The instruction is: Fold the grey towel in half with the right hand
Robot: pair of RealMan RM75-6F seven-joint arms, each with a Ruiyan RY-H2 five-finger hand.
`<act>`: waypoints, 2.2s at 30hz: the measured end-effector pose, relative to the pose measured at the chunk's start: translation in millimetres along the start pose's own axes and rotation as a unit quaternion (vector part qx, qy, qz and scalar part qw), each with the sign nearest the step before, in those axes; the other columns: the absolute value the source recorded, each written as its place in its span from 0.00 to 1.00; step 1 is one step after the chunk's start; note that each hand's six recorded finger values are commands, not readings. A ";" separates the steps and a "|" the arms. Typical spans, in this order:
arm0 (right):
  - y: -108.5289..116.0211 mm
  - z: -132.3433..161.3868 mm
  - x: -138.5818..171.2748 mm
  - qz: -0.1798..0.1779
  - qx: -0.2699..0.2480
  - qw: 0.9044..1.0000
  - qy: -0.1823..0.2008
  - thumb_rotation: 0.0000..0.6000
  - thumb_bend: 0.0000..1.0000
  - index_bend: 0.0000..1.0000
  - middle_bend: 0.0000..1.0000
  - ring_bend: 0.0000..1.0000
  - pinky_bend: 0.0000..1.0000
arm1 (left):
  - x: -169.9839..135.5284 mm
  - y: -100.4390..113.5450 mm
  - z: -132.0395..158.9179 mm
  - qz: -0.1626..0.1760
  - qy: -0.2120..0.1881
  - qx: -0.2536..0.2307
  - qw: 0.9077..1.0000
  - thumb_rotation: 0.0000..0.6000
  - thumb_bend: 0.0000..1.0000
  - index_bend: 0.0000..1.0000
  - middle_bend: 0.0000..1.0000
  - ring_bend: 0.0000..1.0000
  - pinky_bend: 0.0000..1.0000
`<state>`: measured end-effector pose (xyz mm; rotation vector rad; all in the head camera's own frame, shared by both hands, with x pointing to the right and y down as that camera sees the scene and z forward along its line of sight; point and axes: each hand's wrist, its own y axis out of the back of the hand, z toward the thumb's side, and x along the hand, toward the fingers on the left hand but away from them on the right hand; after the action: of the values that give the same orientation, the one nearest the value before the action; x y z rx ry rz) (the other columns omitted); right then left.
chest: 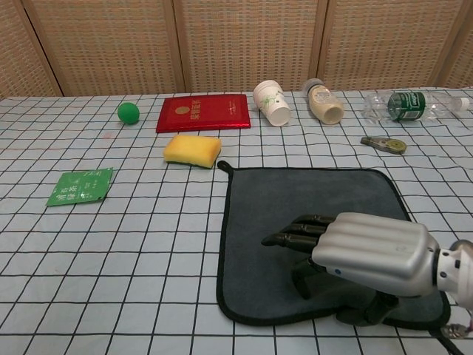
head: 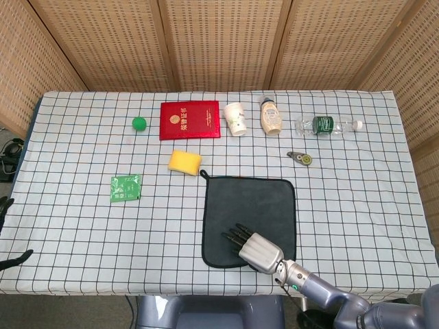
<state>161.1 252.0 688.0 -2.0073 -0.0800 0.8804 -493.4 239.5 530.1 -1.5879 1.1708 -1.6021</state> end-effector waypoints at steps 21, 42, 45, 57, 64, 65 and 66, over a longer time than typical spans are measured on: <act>10.3 -20.4 -8.7 -0.024 -0.085 0.995 -0.048 1.00 0.64 0.61 0.00 0.00 0.00 | 0.3 -0.5 -0.4 -0.002 0.000 -0.002 1.000 1.00 0.00 0.00 0.00 0.00 0.00; 39.4 -84.3 -46.2 -0.055 -0.117 0.978 -0.166 1.00 0.65 0.62 0.00 0.00 0.00 | 6.4 -0.3 -6.3 -0.007 0.011 -0.010 1.000 1.00 0.00 0.00 0.00 0.00 0.00; 39.1 -91.1 -52.5 -0.056 -0.114 0.975 -0.180 1.00 0.65 0.62 0.00 0.00 0.00 | 7.3 -0.2 -7.1 -0.007 0.013 -0.010 1.000 1.00 0.00 0.00 0.00 0.00 0.00; 46.0 -110.0 -75.8 -0.066 -0.108 0.966 -0.227 1.00 0.65 0.63 0.00 0.00 0.00 | 11.9 -1.8 -10.9 -0.012 0.021 -0.012 1.000 1.00 0.00 0.00 0.00 0.00 0.00; 52.2 -116.6 -84.9 -0.073 -0.102 0.962 -0.241 1.00 0.65 0.63 0.00 0.00 0.00 | 14.1 -2.2 -13.7 -0.014 0.025 -0.015 0.999 1.00 0.00 0.00 0.00 0.00 0.00; 52.7 -117.7 -86.6 -0.074 -0.101 0.962 -0.243 1.00 0.65 0.63 0.00 0.00 0.00 | 14.2 -2.0 -13.9 -0.014 0.026 -0.015 0.999 1.00 0.00 0.00 0.00 0.00 0.00; 53.3 -118.2 -88.3 -0.074 -0.100 0.961 -0.245 1.00 0.65 0.63 0.00 0.00 0.00 | 14.4 -1.8 -14.1 -0.014 0.026 -0.015 0.999 1.00 0.00 0.00 0.00 0.00 0.00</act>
<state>153.2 102.4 734.6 -1.8906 -0.6125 1.2931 -508.6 230.2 539.7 -1.5967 1.2101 -1.6599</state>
